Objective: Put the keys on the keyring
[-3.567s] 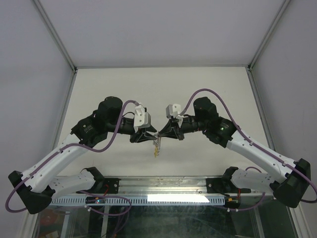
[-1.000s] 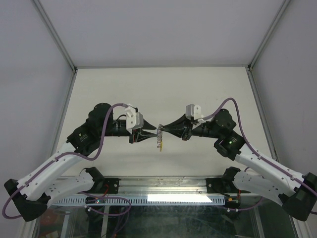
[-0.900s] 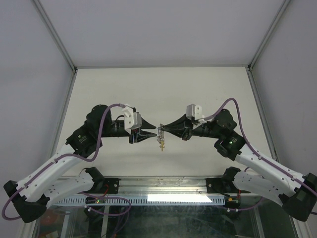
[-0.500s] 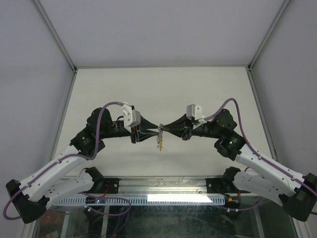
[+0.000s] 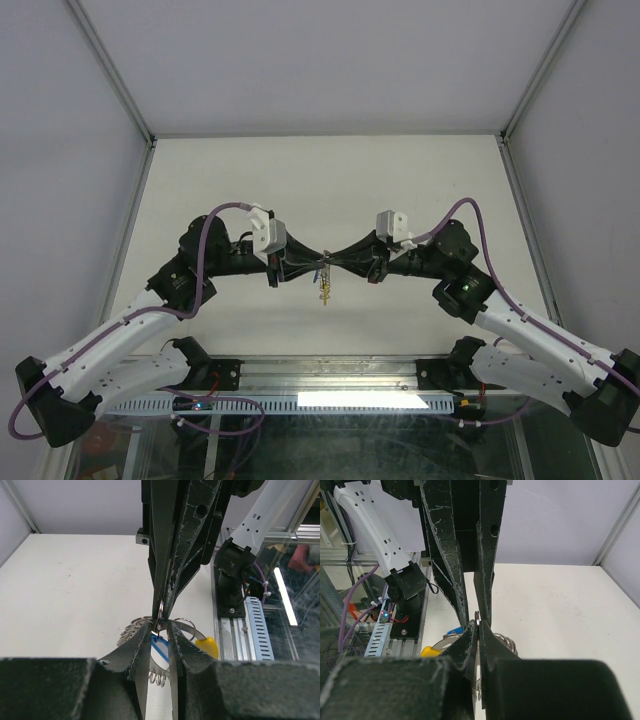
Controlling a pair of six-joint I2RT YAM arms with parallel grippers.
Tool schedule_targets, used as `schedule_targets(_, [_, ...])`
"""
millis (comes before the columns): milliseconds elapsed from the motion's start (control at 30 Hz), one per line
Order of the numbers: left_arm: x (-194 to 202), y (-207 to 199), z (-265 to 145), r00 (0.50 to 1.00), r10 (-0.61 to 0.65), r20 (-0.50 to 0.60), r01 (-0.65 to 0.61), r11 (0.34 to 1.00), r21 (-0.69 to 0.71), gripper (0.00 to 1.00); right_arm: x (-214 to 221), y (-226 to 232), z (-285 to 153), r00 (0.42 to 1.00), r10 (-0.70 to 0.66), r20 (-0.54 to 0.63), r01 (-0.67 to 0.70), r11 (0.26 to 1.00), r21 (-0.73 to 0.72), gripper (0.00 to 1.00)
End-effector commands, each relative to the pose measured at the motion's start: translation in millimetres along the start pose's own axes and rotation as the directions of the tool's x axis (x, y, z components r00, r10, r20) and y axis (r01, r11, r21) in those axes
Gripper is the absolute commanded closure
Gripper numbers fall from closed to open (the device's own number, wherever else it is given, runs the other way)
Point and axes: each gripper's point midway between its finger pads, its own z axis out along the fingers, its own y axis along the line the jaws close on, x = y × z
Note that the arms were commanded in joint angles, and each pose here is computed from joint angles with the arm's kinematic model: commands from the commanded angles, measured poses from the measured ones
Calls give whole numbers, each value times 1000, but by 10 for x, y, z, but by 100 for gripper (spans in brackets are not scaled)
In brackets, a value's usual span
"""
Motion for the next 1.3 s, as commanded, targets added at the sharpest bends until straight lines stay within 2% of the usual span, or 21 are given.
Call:
schedule_targets(0, [-134,-66,23,999,21,44,-23,999,40,82,-337,1,14,992,-81,98,82,997,-5,100])
schedule_targets(367, [-121,-70,43,999,23,36,-25,998,54,100,-294,10,25,994,-68,89,69,997,-15,100])
schedule_targets(533, [-103,-63,39,999,32,14,-33,998,55,100,-289,14,21,994,-66,85,68,998,-16,100])
schedule_targets(667, [-42,2,9,998,43,-49,-42,999,22,100,-227,-4,3,996,-74,53,74,997,-5,100])
schedule_targets(800, [-8,63,-31,990,77,-115,-77,997,5,100,-121,-28,-41,997,-83,0,83,996,14,86])
schedule_targets(900, [17,84,-71,984,96,-152,-98,995,-3,100,-61,-32,-77,995,-93,-34,94,995,19,79])
schedule_targets(1267, [143,110,-130,946,132,-296,-129,991,32,100,143,-52,-103,984,-96,-148,97,995,2,68])
